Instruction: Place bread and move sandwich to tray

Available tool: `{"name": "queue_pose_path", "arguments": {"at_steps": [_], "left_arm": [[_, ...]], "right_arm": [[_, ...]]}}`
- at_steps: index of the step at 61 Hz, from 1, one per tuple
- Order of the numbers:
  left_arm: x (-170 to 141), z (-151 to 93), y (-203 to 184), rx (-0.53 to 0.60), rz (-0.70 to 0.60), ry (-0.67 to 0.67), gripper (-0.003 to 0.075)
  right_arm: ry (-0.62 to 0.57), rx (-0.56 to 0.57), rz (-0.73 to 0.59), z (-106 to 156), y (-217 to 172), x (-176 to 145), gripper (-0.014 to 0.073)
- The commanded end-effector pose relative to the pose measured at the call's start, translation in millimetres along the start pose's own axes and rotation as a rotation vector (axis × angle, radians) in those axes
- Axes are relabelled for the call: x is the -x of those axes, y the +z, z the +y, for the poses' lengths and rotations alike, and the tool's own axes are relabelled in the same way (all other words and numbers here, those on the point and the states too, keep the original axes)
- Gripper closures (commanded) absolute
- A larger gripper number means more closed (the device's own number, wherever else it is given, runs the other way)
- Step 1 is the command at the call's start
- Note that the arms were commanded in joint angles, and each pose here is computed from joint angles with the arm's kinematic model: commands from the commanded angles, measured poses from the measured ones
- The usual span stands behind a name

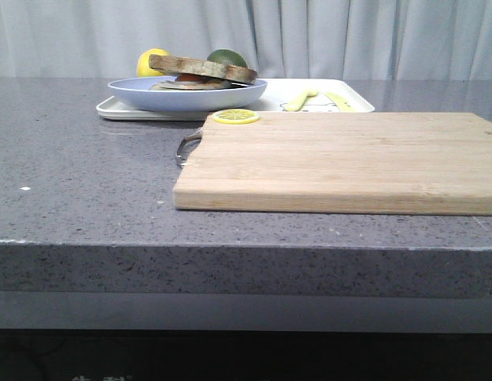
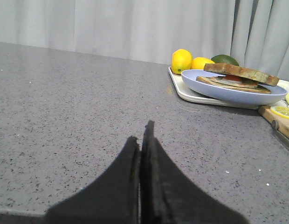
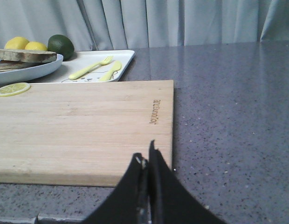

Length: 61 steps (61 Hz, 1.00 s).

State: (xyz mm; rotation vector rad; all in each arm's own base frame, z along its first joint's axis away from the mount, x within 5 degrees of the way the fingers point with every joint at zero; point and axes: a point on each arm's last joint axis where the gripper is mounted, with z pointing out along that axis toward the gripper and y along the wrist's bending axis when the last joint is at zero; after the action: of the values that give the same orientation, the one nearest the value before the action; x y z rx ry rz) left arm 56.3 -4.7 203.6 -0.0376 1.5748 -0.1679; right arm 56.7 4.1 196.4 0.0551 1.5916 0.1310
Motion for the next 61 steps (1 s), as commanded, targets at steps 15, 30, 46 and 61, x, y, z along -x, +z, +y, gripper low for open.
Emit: {"name": "queue_pose_path", "arguments": {"at_steps": [15, 30, 46, 61], "left_arm": [[9.0, -1.0, -2.5, -0.012, -0.115, -0.005, 0.0741], [9.0, -1.0, -2.5, -0.012, -0.115, -0.005, 0.0741], [9.0, -1.0, -2.3, -0.012, -0.113, -0.005, 0.0741], [9.0, -1.0, -2.3, -0.012, -0.113, -0.005, 0.0741]], "right_arm": [[0.002, -0.022, -0.108, -1.9, -2.0, 9.7, 0.0666], [-0.011, -0.025, -0.121, -2.2, -2.1, 10.9, 0.0666], [-0.03, -0.016, -0.168, -1.3, -2.8, 15.1, 0.0666], [-0.034, -0.016, -0.169, -1.2, -2.8, 15.2, 0.0666]]}}
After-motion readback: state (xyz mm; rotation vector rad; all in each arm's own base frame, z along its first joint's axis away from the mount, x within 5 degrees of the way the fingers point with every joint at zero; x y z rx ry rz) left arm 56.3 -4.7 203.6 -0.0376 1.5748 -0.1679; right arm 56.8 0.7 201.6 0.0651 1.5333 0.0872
